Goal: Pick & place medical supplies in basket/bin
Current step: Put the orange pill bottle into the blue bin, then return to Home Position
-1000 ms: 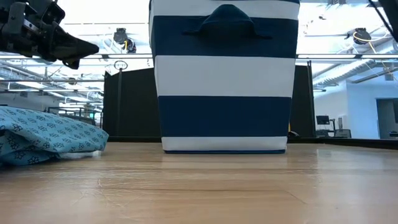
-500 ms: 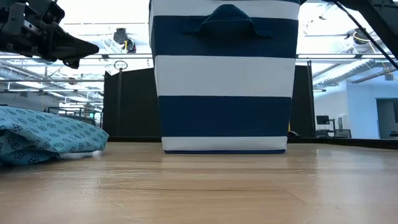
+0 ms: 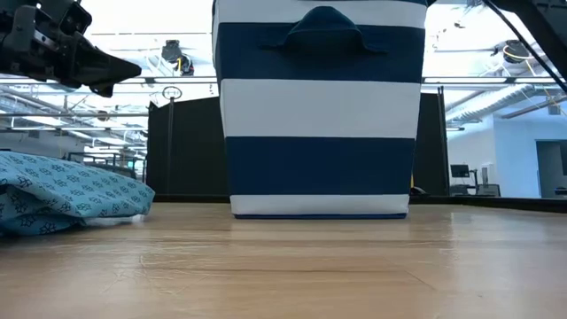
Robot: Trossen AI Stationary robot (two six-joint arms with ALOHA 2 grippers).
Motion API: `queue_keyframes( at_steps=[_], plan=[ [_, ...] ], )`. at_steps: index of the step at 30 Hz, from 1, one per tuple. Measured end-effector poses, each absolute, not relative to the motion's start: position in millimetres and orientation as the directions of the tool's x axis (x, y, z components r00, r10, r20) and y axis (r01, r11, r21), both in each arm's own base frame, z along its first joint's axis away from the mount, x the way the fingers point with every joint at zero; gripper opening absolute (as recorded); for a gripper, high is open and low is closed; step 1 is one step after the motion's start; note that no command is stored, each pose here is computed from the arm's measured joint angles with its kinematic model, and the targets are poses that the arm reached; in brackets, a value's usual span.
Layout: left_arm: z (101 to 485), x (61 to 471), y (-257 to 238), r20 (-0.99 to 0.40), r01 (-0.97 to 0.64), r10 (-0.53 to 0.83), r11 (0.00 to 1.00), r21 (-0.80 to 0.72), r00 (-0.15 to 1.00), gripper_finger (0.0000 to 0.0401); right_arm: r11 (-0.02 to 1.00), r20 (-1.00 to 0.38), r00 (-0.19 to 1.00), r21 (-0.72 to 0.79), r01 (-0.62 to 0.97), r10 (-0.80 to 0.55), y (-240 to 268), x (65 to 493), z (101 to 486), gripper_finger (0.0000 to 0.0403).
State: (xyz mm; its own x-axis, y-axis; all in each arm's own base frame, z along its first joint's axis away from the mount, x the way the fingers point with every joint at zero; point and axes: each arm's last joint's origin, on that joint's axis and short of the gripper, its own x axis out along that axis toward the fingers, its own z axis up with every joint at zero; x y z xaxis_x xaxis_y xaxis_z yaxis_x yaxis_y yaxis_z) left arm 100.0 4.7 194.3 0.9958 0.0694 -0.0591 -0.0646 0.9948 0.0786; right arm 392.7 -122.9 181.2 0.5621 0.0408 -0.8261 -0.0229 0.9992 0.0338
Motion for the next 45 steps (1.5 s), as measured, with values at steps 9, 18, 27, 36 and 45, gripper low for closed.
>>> queue_keyframes(
  at_steps=[9, 18, 27, 36, 45],
  plan=[
    [193, 100, 5, -0.068, -0.068, 0.074, 0.994, 0.086, 0.995, 0.0026, 0.998, -0.712, 0.700, -0.058, 0.000, -0.042, -119, 376, 248, 0.0252],
    [192, 100, 6, -0.083, -0.101, 0.110, 0.990, 0.102, 0.991, 0.0026, 0.995, -0.516, 0.853, -0.097, 0.027, -0.074, -94, 312, 355, 0.0182],
    [191, 100, 5, -0.088, -0.079, 0.091, 0.989, 0.128, 0.992, 0.0026, 0.993, -0.350, 0.936, -0.092, -0.073, 0.036, -45, 234, 388, 0.0010],
    [194, 99, 5, -0.065, -0.081, 0.091, 0.987, 0.141, 0.994, 0.0005, 0.992, -0.097, 0.989, -0.046, -0.120, 0.115, -14, 167, 338, 0.0003],
    [193, 99, 5, -0.067, -0.080, 0.091, 0.985, 0.155, 0.994, 0.0003, 0.982, 0.024, 0.982, 0.007, -0.186, 0.186, 0, 132, 269, 0.0001]
  ],
)
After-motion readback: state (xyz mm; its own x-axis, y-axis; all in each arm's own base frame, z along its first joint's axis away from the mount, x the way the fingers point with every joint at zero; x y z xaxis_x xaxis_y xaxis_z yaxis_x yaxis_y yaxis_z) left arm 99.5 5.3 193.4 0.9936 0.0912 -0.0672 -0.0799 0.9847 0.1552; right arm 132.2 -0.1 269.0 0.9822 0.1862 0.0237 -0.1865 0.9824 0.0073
